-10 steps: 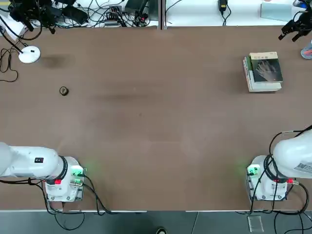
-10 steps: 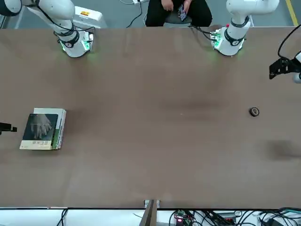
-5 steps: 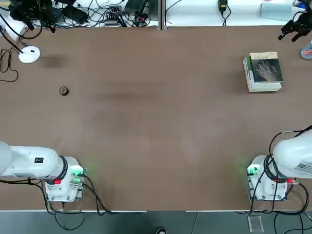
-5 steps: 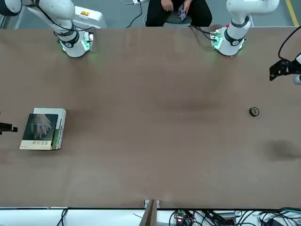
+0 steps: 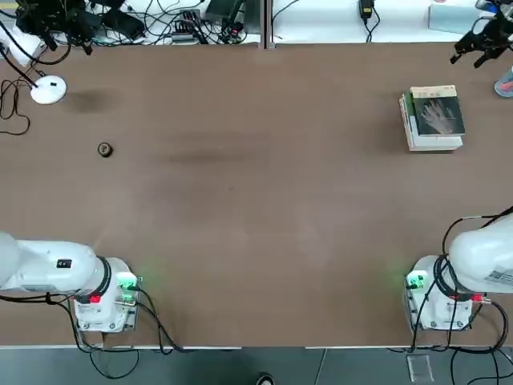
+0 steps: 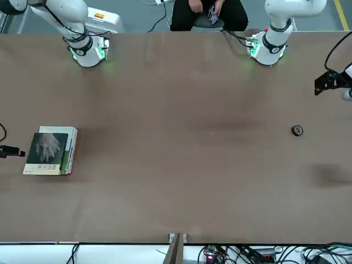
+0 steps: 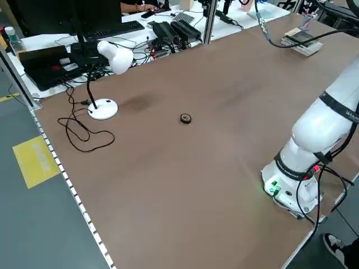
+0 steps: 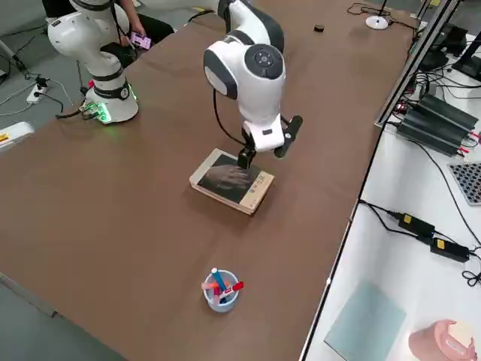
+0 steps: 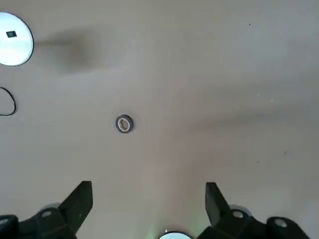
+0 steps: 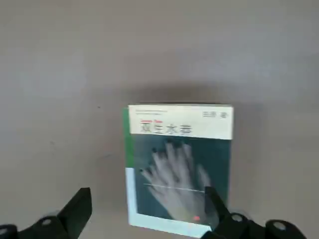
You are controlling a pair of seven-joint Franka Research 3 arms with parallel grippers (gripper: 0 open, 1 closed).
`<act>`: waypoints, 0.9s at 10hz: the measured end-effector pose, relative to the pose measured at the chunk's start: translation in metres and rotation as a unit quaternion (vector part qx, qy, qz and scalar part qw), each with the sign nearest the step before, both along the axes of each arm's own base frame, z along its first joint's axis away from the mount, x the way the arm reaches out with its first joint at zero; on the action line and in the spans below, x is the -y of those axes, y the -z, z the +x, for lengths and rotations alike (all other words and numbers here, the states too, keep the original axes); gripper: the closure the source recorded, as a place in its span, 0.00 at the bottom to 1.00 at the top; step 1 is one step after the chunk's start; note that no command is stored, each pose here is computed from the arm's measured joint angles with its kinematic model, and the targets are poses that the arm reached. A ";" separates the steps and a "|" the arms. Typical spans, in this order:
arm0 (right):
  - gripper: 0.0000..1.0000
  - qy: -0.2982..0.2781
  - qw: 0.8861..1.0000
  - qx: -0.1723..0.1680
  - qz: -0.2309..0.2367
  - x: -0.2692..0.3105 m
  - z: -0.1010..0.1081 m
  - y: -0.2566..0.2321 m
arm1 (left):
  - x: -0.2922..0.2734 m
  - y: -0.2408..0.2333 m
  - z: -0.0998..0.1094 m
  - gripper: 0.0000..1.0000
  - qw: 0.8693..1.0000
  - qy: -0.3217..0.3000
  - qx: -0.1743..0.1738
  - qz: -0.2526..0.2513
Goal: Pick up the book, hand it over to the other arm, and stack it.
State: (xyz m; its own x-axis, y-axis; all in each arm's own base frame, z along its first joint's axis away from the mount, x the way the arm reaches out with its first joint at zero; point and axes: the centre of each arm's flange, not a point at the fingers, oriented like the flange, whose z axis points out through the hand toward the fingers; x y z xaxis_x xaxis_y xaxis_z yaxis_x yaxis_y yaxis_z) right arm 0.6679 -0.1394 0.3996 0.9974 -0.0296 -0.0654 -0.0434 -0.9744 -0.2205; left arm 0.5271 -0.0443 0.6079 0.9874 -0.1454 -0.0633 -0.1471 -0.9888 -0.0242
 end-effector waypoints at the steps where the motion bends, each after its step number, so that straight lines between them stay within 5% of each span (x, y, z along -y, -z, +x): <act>1: 0.00 0.011 1.000 -0.001 -0.005 -0.016 0.000 -0.008 | 0.000 0.000 0.000 0.00 1.000 0.002 0.001 0.000; 9: 0.00 0.087 0.995 0.010 -0.037 -0.079 -0.016 -0.074 | -0.001 0.003 0.006 0.00 1.000 0.009 0.011 -0.002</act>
State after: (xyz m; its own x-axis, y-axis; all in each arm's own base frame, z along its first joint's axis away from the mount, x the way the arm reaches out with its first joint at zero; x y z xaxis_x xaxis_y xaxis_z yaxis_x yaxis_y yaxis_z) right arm 0.6521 -0.0606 0.4731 0.9777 -0.2069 -0.0371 -0.2101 -0.9660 -0.1508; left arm 0.5333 -0.0436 0.6053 0.9856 -0.1639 -0.0409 -0.1649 -0.9860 -0.0243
